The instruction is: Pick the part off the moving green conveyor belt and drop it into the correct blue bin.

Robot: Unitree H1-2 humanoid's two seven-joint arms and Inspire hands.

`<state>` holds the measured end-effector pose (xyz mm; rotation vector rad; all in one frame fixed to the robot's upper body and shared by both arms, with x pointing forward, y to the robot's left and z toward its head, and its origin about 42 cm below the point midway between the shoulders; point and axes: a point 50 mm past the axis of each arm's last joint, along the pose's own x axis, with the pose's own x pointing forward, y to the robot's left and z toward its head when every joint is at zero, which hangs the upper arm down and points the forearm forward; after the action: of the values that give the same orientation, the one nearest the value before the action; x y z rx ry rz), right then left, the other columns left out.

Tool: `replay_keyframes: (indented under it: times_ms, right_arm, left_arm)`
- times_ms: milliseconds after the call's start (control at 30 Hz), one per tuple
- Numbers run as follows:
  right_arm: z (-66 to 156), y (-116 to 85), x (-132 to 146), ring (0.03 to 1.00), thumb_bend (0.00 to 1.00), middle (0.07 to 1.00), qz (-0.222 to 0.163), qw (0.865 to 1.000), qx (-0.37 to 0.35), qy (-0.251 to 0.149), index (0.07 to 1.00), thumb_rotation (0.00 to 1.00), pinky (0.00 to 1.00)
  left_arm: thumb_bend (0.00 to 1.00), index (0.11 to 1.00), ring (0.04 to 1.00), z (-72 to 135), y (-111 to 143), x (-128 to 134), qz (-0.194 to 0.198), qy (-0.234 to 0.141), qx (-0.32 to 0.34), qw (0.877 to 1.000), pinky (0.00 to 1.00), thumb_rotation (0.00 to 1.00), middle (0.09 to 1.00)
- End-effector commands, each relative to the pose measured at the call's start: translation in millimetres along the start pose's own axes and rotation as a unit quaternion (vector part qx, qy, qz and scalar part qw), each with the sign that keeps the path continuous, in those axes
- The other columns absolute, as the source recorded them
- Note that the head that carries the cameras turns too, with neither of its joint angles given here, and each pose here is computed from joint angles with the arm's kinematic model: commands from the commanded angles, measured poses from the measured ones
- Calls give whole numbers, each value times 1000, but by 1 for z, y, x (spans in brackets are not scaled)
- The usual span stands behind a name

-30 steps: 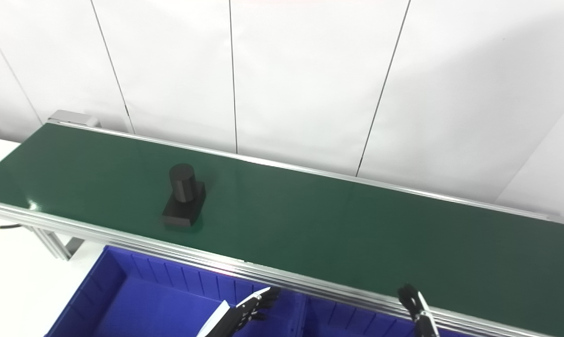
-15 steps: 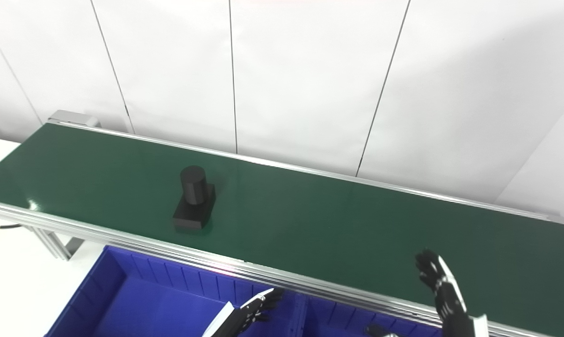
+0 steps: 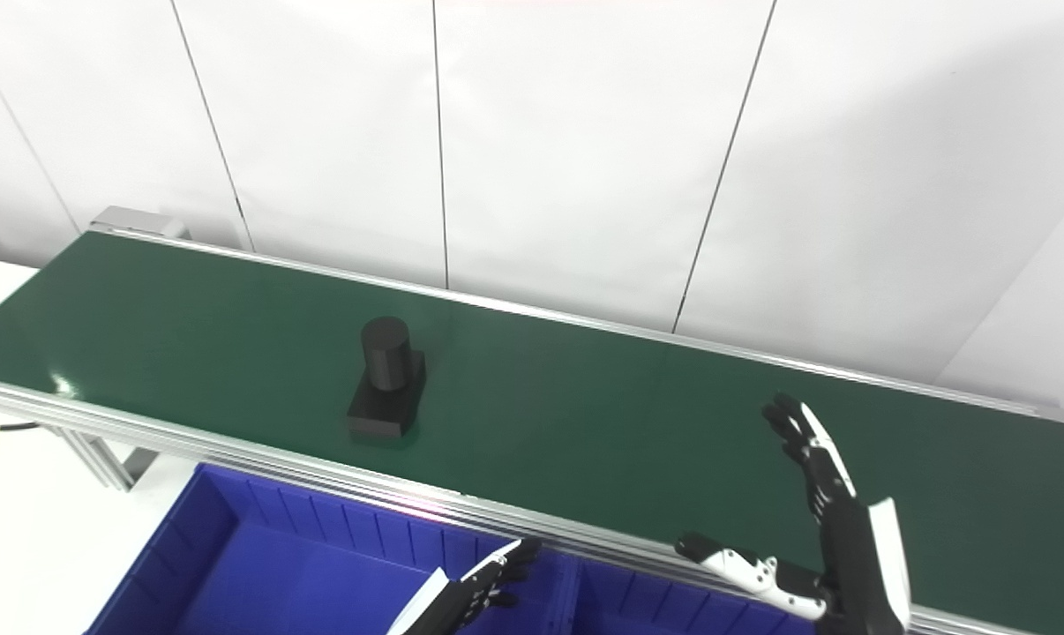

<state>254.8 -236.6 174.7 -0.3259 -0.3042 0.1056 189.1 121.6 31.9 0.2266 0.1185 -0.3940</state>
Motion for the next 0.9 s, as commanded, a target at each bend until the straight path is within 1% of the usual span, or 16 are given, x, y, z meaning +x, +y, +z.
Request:
replay_keyframes:
  times_ms: [0,33,100,200,233,367,433,533,667,767,867]
  right_arm:
    - [17,-4,15,909,795,879,9,999,-10,-29,921,264,942]
    - [19,-4,19,904,789,873,14,999,-12,-29,917,253,945]
    - [22,-2,26,897,782,868,22,999,-22,-29,912,238,933]
    - [24,1,36,880,791,857,31,999,-34,-25,903,247,908]
    - [25,2,40,882,799,859,36,998,-37,-23,904,272,892]
    - [27,7,52,890,798,864,49,998,-45,-23,907,297,886]
    - [28,10,60,895,800,869,57,997,-49,-22,908,309,901]
    - [29,13,67,890,791,876,64,996,-57,-20,912,330,886]
    - [27,22,83,891,797,875,78,995,-67,-13,911,339,879]
    - [24,29,94,888,818,873,88,993,-74,-3,917,371,862]
    - [23,35,102,880,818,873,95,993,-76,1,919,365,843]
  left_arm:
    - [772,917,902,11,0,7,2,-22,1,1000,830,722,932]
    - [770,921,905,12,0,7,0,-20,6,1000,828,765,937]
    - [766,922,906,14,0,6,-2,-17,11,1000,824,795,938]
    - [770,922,912,15,0,5,-2,-9,4,1000,836,812,941]
    - [770,922,915,15,0,5,-2,-9,3,1000,846,822,941]
    - [762,923,917,16,0,3,-1,-15,3,1000,855,838,939]
    - [758,922,910,15,0,2,0,-19,5,1000,851,849,932]
    - [766,921,906,16,1,1,1,-22,8,1000,849,871,926]
    - [778,924,911,16,3,-3,3,-19,-5,1000,860,878,927]
    - [779,922,913,18,3,-6,7,-16,-11,1000,862,873,925]
    - [775,917,914,19,2,-11,14,-14,-32,999,867,862,920]
